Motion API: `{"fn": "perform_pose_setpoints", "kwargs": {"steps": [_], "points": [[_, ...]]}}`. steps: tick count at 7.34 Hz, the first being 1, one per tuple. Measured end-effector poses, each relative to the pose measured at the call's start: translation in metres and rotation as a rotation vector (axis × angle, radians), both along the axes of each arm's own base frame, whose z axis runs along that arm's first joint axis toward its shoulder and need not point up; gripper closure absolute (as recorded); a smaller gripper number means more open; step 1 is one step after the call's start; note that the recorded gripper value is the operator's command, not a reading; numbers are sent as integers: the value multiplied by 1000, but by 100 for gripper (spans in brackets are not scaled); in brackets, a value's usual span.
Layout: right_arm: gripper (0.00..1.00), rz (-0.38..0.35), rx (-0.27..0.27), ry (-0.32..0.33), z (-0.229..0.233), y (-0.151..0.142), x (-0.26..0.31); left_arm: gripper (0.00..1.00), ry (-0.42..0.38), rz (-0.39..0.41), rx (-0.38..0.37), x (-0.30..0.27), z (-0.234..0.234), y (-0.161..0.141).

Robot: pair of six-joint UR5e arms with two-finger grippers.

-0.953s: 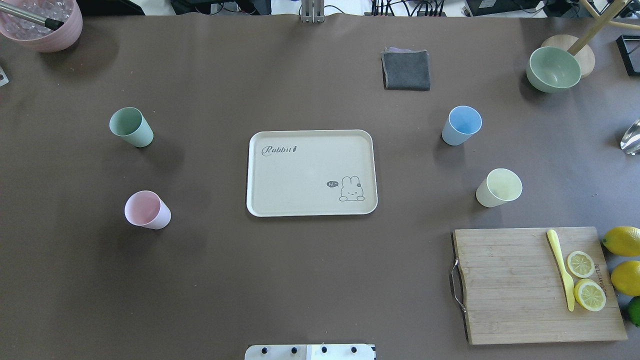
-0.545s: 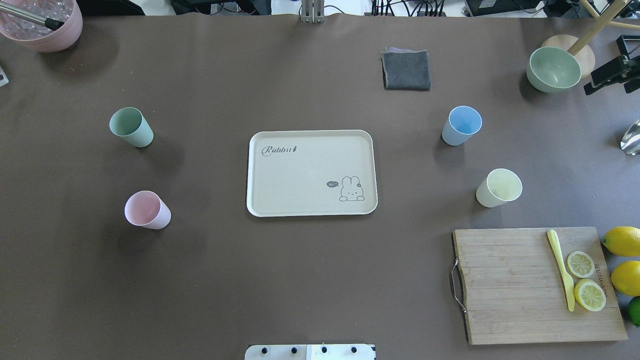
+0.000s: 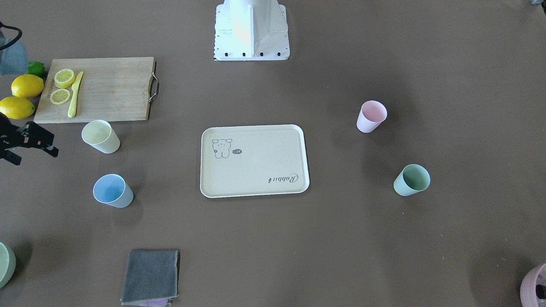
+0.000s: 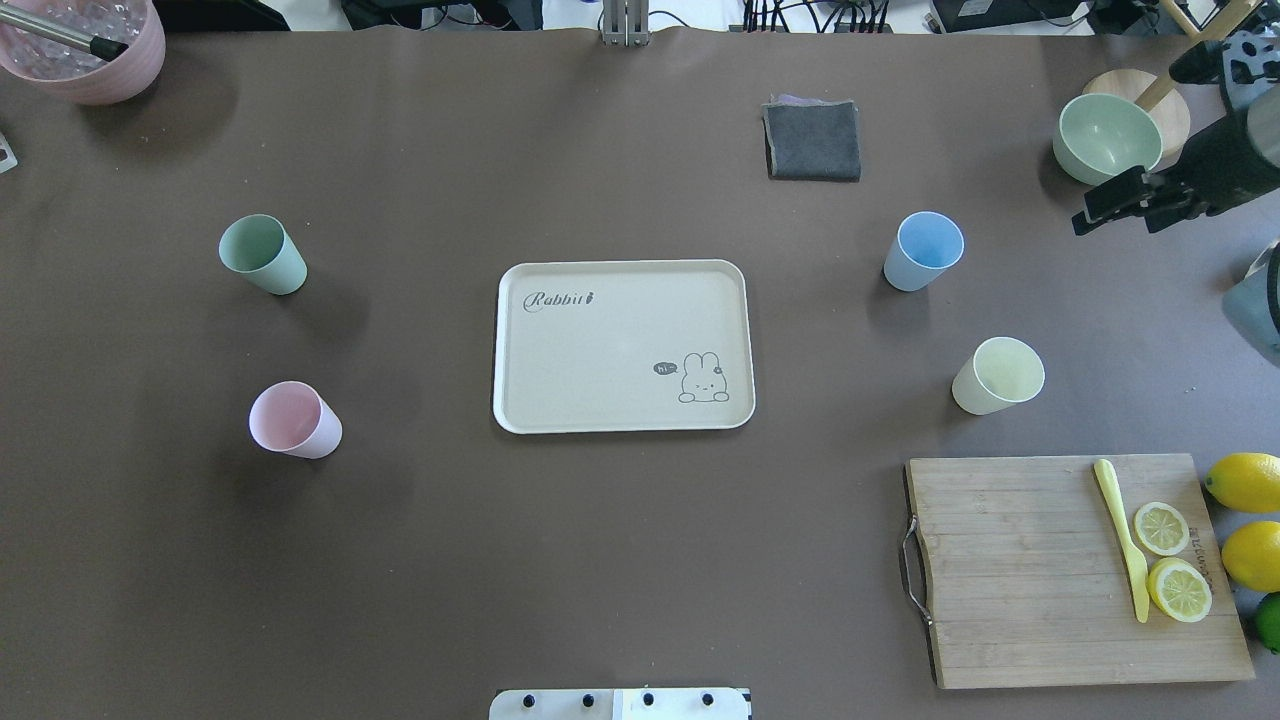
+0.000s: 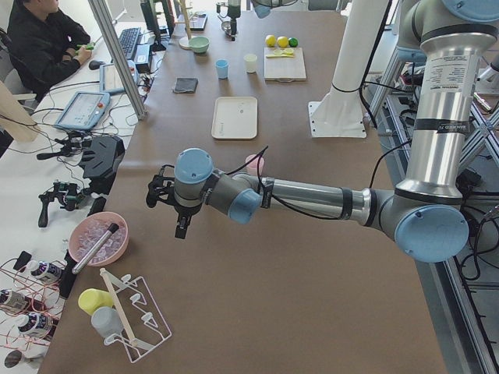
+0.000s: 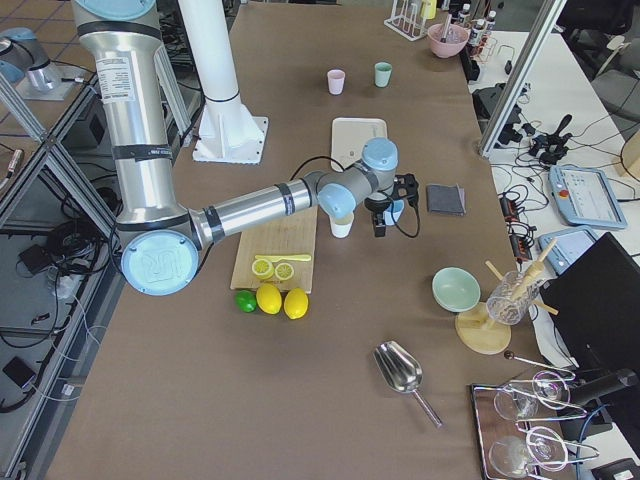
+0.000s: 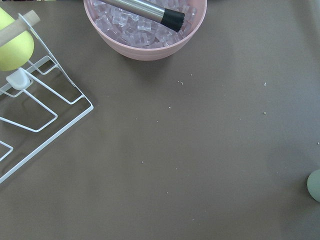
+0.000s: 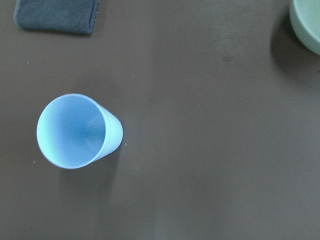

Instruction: Place all cups on tray

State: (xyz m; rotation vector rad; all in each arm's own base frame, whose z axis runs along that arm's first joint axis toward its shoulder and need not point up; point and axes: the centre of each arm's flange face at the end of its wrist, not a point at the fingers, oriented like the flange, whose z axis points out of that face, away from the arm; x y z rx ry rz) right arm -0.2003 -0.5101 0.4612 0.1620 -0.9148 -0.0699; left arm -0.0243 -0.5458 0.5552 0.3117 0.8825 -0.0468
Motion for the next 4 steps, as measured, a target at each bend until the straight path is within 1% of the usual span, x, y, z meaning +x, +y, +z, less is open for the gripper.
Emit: {"fn": "perform_pose_setpoints", "kwargs": {"steps": [1, 2, 4], "points": [[0, -1, 0, 17, -6, 22, -22, 2, 1, 0, 9, 0, -1, 0], [0, 2, -6, 37, -7, 36, -41, 2, 2, -1, 16, 0, -2, 0], [0, 0, -26, 71, 5, 52, -58, 2, 3, -3, 19, 0, -3, 0]]}}
